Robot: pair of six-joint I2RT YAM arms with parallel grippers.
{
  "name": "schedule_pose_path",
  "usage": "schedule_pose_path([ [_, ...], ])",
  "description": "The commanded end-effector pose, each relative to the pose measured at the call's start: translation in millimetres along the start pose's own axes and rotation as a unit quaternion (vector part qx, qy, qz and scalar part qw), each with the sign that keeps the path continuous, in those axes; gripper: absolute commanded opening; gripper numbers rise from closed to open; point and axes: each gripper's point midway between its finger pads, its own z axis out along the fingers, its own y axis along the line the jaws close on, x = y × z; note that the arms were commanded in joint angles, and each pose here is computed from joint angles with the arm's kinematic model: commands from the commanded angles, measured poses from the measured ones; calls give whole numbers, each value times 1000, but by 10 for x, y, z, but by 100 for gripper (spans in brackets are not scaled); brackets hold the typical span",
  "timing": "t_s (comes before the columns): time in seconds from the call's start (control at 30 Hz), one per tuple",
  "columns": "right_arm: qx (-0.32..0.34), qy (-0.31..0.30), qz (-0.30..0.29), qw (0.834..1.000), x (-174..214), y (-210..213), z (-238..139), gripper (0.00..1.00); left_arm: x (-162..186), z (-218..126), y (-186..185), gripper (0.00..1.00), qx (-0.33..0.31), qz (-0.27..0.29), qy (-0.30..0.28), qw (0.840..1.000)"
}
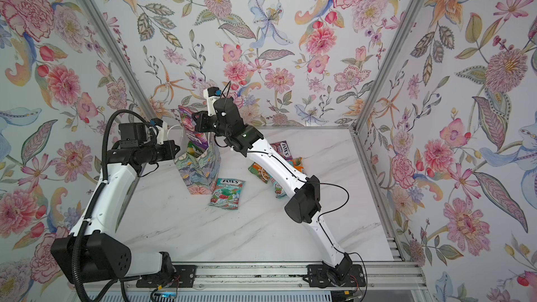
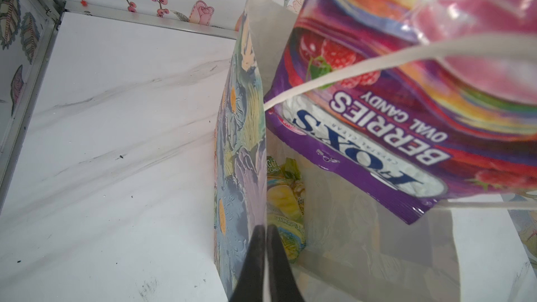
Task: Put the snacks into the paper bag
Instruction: 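Lower the purple Berries bag into the paper bag and open the right gripper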
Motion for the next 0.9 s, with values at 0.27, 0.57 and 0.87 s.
schedule_pose_path([
  [0.27,-89,45,-21,995,167,520,-301,0,-74,-27,-59,2,7,5,-3,1000],
  [0.57,-101,54,-18,993,328,488,-437,0,-86,-24,-39,2,2,6,-2,1000],
  [0.87,-138,67,-2,988,495,495,-467,0,-64,-25,-32,2,-1,5,2,1000],
])
